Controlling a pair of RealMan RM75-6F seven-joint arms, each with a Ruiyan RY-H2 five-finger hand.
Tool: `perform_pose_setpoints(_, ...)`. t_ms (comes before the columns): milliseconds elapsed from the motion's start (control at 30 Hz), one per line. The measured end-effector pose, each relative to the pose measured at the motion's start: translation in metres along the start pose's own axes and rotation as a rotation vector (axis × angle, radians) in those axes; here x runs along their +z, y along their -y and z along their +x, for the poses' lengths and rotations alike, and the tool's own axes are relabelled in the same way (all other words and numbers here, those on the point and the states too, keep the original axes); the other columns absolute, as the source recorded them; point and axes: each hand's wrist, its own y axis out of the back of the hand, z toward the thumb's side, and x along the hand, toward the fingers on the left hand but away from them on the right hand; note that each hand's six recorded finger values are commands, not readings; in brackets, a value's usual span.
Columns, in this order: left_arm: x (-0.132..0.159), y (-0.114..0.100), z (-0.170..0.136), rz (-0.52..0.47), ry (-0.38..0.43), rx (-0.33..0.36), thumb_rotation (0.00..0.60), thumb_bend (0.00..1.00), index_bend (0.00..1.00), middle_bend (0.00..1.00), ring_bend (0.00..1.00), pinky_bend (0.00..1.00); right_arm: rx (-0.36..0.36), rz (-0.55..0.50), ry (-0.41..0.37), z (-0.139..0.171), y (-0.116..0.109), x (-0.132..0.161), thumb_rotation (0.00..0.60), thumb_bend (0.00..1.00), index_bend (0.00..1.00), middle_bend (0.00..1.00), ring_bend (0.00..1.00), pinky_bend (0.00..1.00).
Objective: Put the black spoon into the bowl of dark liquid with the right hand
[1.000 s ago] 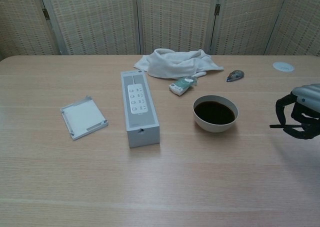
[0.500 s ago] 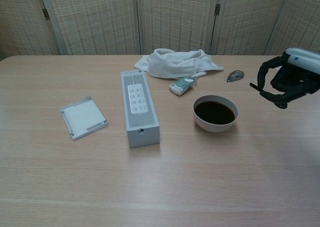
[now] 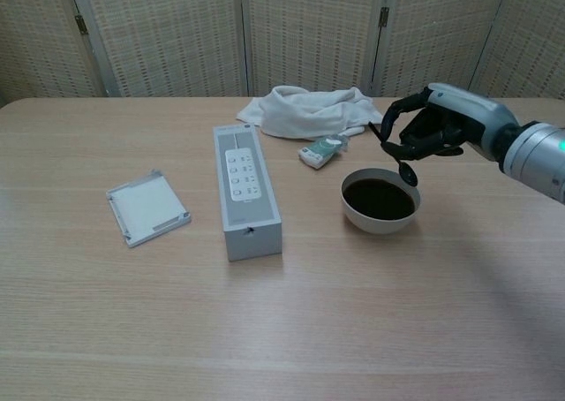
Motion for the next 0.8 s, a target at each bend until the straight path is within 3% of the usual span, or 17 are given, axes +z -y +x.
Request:
perform_pose_setpoints(400, -0.003, -0.005, 0.001, 0.006, -0.012, 0.006, 0.600, 0.17, 0.15, 0.07, 0.09, 0.16, 0.043, -0.081, 0.018, -0.035, 0.036, -0.001, 0.600, 0.46, 0.73, 0.95, 1.00, 1.00)
perform_pose_setpoints(800, -0.003, -0.005, 0.001, 0.010, -0.016, 0.003, 0.600, 0.17, 0.15, 0.07, 0.09, 0.16, 0.070, -0.163, 0.004, -0.041, 0.052, -0.004, 0.600, 0.46, 0.74, 0.95, 1.00, 1.00)
